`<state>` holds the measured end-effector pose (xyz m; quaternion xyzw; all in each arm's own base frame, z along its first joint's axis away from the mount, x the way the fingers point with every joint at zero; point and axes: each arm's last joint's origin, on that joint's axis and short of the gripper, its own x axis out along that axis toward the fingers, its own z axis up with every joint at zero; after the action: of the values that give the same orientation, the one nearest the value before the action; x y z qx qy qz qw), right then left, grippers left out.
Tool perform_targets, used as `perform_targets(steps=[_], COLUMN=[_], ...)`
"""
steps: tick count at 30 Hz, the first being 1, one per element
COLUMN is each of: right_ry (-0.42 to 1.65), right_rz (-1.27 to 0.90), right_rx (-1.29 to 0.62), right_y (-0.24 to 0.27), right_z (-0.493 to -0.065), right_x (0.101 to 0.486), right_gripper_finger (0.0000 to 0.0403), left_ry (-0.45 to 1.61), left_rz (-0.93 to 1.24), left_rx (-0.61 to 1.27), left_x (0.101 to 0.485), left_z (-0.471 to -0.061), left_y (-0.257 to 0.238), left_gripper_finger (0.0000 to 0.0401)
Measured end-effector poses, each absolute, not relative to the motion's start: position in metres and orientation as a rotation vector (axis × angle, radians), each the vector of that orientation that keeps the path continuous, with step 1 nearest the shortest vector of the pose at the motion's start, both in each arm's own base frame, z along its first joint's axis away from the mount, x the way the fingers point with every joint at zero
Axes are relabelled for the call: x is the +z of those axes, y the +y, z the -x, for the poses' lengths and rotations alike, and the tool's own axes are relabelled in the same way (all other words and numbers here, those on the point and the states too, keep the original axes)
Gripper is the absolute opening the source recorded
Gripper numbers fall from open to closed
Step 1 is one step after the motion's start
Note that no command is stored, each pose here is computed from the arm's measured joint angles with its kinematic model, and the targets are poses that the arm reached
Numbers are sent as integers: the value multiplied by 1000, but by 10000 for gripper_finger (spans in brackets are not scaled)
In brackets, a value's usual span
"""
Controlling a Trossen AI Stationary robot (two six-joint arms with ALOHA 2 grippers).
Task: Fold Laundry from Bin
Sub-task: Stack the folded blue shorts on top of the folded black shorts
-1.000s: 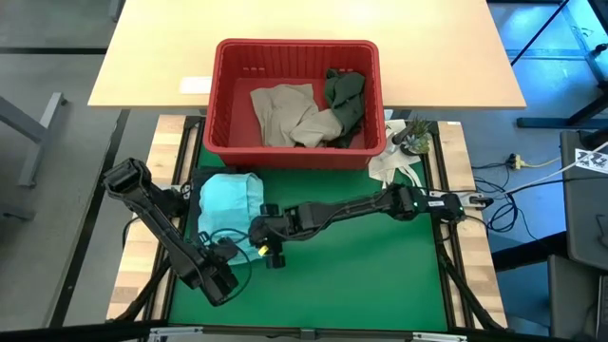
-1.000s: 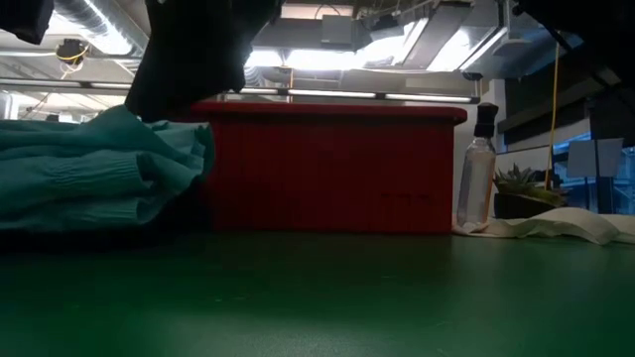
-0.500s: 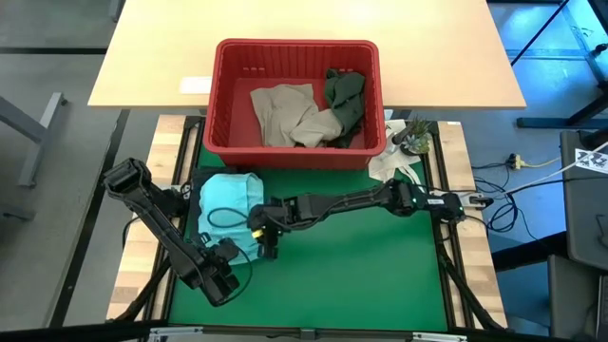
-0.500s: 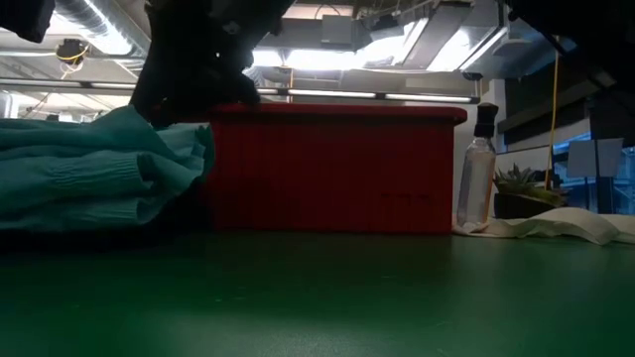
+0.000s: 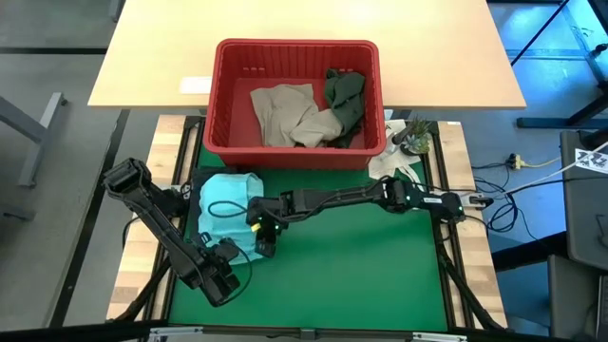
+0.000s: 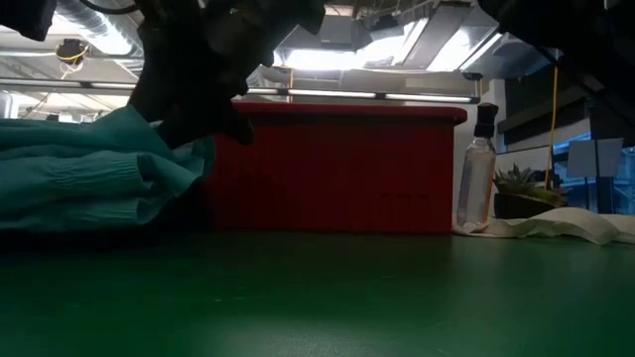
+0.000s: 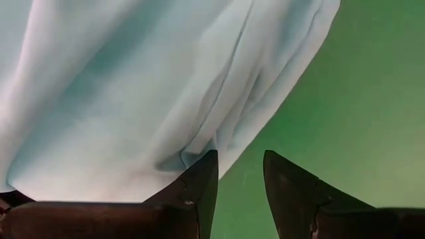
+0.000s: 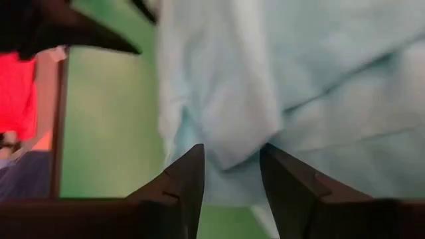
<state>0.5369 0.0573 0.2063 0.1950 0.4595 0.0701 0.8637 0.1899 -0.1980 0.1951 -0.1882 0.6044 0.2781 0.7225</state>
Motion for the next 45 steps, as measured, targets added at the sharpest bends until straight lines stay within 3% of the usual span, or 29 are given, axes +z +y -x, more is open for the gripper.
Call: perform_targets(steps=[28, 32, 38, 45], right_ry=[905, 912, 911, 957], right_rz=[-430, -430, -426, -427], right_rx=[227, 226, 262, 281], right_y=[59, 60, 67, 68], right_z=[-542, -543, -542, -537], right_x=[212, 208, 208, 210], right_gripper_finger=[141, 111, 12, 7], left_ry=[1317, 1306, 1296, 1261], left_rz=[407, 403, 400, 423], left_rx=[615, 618, 617, 554], left_x=[195, 195, 196, 214], left_z=[-190, -190, -189, -185], left_y=[-198, -198, -198, -207], left_gripper_finger=[114, 114, 114, 114])
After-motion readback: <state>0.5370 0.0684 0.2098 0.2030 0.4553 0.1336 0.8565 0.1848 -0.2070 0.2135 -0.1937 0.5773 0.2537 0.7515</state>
